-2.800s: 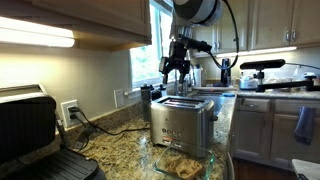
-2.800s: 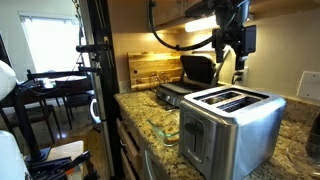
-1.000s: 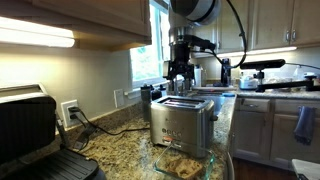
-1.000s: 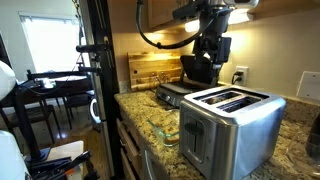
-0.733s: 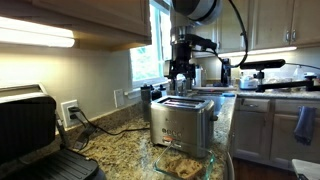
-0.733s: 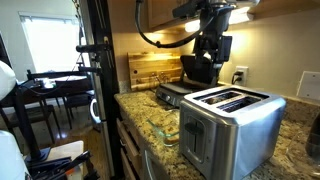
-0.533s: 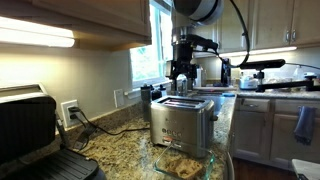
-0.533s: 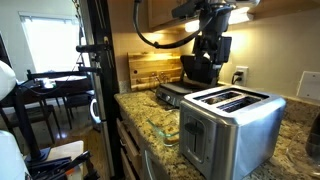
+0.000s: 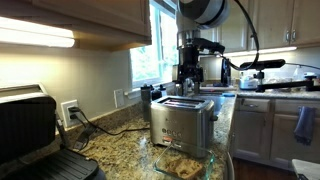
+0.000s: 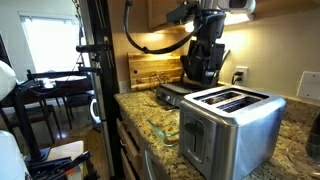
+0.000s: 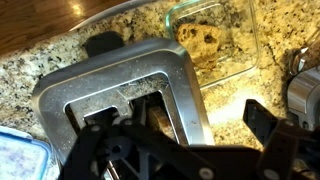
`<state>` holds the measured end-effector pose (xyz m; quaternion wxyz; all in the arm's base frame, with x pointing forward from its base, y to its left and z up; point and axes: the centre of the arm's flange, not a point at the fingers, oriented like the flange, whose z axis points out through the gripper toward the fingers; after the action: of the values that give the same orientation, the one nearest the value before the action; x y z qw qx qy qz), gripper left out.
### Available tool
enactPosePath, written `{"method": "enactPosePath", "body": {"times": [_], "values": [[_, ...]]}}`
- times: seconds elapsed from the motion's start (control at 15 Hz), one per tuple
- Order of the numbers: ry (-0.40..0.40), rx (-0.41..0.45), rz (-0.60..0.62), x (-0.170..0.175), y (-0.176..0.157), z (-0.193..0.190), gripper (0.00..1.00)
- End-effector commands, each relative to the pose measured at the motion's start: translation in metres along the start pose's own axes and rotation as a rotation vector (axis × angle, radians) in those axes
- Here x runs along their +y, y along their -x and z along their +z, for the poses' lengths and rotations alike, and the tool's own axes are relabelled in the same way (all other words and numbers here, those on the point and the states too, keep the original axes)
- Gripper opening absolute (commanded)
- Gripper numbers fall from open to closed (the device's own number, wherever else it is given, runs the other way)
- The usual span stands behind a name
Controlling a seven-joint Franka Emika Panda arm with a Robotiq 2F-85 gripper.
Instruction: Put a slice of bread in the toaster and push the toaster lever down
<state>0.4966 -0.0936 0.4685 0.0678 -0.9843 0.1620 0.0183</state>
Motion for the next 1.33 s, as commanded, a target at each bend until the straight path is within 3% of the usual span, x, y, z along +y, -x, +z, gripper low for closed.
{"method": "enactPosePath", "body": {"times": [0.0, 0.67, 1.27], "values": [[-0.001, -0.006, 0.019, 0.014, 0.025, -0.001, 1.0], [-0.014, -0.001, 0.051, 0.039, 0.052, -0.003, 1.0], [0.061, -0.016, -0.051, 0.042, 0.06, 0.007, 1.0]]}}
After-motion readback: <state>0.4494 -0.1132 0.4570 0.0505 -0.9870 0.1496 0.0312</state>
